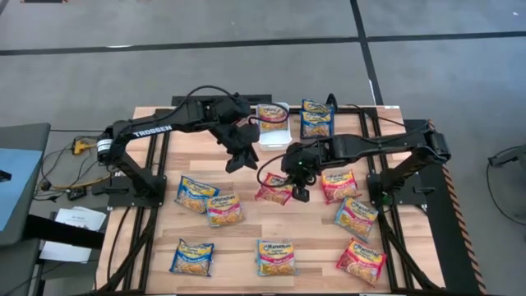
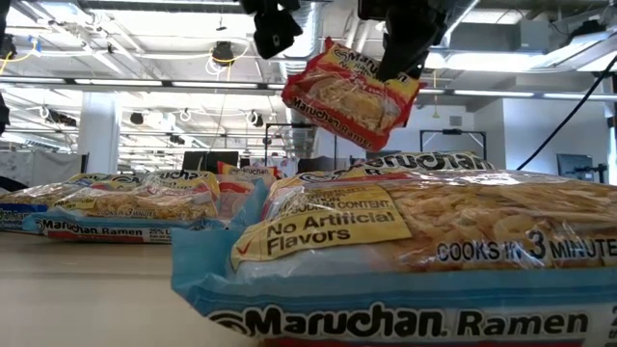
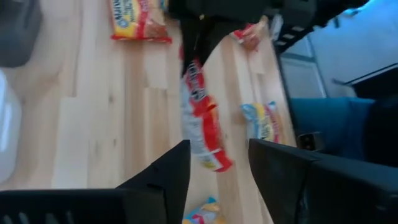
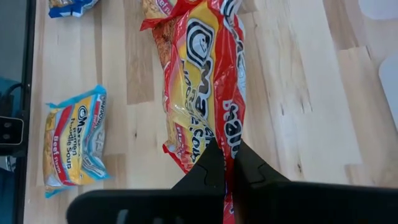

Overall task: Sort Maruchan noodles
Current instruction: Put the red noodle pack into the transparent bin

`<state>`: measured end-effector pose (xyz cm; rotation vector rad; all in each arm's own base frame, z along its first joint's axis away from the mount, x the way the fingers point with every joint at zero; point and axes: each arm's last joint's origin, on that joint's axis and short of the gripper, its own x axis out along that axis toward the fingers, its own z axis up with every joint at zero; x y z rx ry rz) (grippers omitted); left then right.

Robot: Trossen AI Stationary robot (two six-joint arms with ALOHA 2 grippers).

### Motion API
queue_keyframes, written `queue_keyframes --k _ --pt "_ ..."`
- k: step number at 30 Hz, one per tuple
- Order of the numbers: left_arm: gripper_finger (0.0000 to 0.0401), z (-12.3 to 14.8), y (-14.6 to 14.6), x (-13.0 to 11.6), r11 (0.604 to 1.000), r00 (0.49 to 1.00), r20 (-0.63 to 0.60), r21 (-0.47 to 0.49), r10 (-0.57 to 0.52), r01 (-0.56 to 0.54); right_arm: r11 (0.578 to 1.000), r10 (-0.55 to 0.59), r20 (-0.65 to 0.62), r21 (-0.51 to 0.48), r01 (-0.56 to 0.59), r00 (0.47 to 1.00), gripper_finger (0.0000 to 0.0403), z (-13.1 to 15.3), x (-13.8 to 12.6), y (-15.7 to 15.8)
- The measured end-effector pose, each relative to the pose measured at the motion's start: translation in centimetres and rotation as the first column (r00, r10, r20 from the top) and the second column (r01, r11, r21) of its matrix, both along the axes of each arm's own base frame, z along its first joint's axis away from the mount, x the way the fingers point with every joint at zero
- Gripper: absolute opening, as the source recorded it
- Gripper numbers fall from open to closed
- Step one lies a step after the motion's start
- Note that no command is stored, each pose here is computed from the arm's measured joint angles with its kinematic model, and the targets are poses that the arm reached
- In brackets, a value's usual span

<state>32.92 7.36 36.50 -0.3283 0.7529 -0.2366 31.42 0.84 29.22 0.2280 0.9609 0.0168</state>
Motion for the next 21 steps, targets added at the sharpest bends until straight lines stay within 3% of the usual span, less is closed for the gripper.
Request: queue_keyframes --k 5,10,21 --pt "0.0179 0.1 0.1 0.1 1.0 1.0 0.011 0.006 0.022 -0.022 1.0 -0.007 0.003 -0.002 0.007 1.0 0.0011 0.0 0.0 -0.2" --pt "0.0192 0.2 0.1 0.4 0.994 0.997 0.025 0.074 0.076 -0.077 1.0 -0.014 0.01 -0.002 0.014 1.0 0.0011 0.1 0.1 -0.4" --pt "0.0192 0.4 -0.6 0.6 0.998 0.998 0.037 0.025 0.057 -0.058 0.999 -0.039 0.073 -0.007 0.04 0.997 0.0011 2.1 0.5 -1.1"
